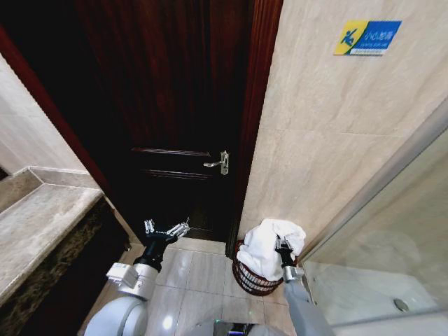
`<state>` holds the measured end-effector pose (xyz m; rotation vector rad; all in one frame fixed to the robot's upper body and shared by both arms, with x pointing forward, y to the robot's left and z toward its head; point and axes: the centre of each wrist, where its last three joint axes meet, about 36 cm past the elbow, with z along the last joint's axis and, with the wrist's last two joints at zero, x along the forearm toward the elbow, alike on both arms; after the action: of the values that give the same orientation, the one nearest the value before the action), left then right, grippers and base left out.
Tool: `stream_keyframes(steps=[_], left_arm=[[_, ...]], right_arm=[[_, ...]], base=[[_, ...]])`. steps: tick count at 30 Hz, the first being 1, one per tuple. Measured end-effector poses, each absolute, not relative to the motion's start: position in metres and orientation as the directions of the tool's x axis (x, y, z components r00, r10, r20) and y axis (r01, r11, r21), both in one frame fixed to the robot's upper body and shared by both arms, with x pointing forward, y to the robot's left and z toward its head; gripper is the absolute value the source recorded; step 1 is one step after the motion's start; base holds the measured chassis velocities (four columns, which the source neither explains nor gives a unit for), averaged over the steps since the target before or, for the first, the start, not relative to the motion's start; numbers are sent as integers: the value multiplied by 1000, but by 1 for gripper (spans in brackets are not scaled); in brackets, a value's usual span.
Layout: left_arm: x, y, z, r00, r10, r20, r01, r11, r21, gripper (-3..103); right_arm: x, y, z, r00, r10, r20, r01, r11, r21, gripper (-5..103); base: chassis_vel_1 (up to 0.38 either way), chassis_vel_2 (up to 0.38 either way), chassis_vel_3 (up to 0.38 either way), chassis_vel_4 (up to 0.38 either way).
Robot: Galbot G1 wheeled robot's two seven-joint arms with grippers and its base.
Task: Discard the used towel into the hamper.
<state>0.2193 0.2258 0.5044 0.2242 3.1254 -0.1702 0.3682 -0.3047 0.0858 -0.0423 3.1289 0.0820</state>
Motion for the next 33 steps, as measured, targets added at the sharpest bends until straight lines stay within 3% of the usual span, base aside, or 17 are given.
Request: stream_keyframes(steps=[8,21,33], left_arm=[[219,226,504,-990,142,-11,143,984,-108,97],[219,226,504,-990,142,-11,142,984,-108,97],[219,226,504,-990,142,-11,142,984,-108,97]], right_arm=[[363,-294,78,-991,-86,105,-81,995,51,14],[350,-312,65,-895,-149,420,-158,987,15,14],[416,-330,84,-756,-177,631,-228,974,0,14]], base=[[0,0,0,0],[0,0,0,0],[0,0,0,0]])
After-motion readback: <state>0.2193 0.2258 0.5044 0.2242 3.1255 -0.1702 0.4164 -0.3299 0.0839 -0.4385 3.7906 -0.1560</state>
